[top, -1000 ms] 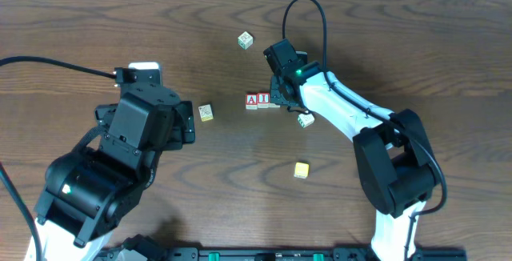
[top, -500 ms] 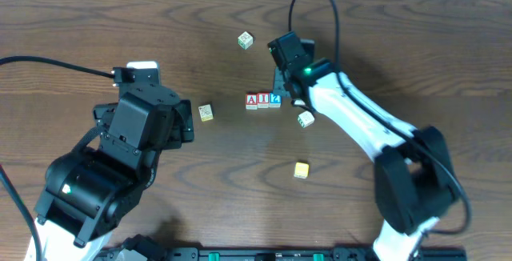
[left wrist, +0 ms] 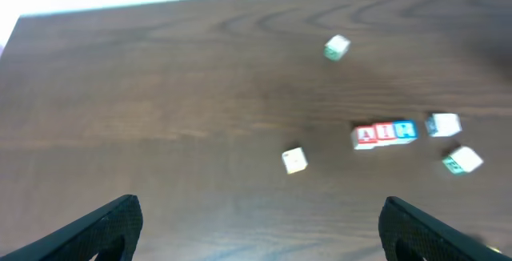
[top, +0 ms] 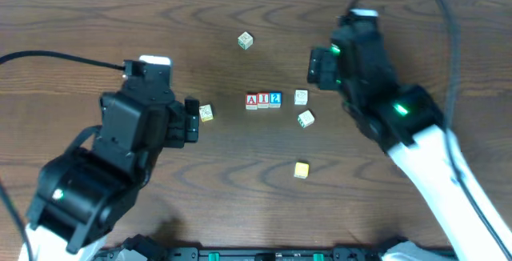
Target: Spell out Ai2
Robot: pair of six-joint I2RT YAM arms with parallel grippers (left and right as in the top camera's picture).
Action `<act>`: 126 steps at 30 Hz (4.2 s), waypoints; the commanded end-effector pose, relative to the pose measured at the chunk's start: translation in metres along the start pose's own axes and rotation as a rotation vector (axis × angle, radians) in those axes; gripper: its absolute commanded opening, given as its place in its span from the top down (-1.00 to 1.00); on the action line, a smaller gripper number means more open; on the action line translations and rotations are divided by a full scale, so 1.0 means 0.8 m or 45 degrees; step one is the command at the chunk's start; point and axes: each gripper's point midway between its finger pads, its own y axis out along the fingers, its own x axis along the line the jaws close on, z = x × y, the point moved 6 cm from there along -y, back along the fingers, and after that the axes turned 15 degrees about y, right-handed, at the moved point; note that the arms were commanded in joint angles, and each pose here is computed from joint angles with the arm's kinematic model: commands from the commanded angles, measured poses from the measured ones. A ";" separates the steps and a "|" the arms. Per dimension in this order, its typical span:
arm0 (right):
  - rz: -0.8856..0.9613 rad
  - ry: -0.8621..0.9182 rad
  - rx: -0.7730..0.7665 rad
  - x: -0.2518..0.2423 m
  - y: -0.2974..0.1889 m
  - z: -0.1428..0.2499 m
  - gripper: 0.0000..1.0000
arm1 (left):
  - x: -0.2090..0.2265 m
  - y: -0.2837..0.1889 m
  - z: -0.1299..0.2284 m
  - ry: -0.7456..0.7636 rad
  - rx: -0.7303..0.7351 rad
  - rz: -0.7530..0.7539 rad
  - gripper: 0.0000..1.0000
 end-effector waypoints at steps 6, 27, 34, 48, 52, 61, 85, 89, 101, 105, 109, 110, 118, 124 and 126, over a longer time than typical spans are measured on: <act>-0.057 -0.101 -0.196 -0.039 -0.105 -0.025 -0.98 | 0.013 -0.087 -0.037 0.207 -0.333 0.136 -0.99; -0.216 0.075 -0.350 -0.173 -0.289 0.050 -0.98 | 0.066 -0.248 0.106 0.001 -0.750 0.121 -0.96; -0.181 0.142 -0.293 -0.193 -0.266 0.091 -0.99 | 0.061 -0.232 0.152 -0.047 -0.742 0.110 -0.91; -0.243 -0.117 -0.369 -0.138 -0.099 0.136 -0.99 | 0.035 -0.033 0.152 -0.118 -0.455 -0.291 -0.91; -0.250 -0.191 -0.417 -0.133 -0.070 0.149 -0.98 | 0.018 0.003 0.139 -0.050 -0.560 -0.291 -0.91; -0.346 -0.324 -0.397 -0.125 -0.033 0.185 -0.98 | -0.009 0.070 0.157 -0.054 -0.556 -0.278 -0.91; -0.426 -0.049 -0.270 -0.160 0.042 0.271 -0.99 | -0.032 0.165 0.252 -0.120 -0.243 -0.273 -0.91; -0.378 -0.041 -0.217 -0.167 0.046 0.281 -0.99 | -0.033 0.178 0.273 -0.173 -0.199 -0.284 -0.91; -0.257 0.059 -0.085 -0.184 0.057 0.303 -0.99 | -0.038 0.191 0.327 -0.117 0.008 -0.312 -0.91; -0.257 0.059 -0.086 -0.184 0.057 0.303 -0.98 | -0.038 0.192 0.326 -0.118 0.007 -0.311 -0.91; -0.257 0.059 -0.086 -0.184 0.057 0.303 -0.97 | -0.038 0.192 0.326 -0.118 0.007 -0.311 -0.91; -0.257 0.059 -0.086 -0.184 0.057 0.303 -0.99 | -0.038 0.192 0.326 -0.118 0.007 -0.311 -0.91; -0.286 0.085 -0.155 -0.182 0.051 0.291 -0.99 | -0.030 0.185 0.317 -0.175 -0.072 -0.338 -0.91; -0.324 0.170 -0.359 -0.187 0.034 0.257 -0.99 | -0.006 0.166 0.300 -0.308 -0.243 -0.432 -0.91; -0.307 0.207 -0.431 -0.194 0.028 0.245 -0.98 | 0.005 0.158 0.296 -0.361 -0.300 -0.481 -0.91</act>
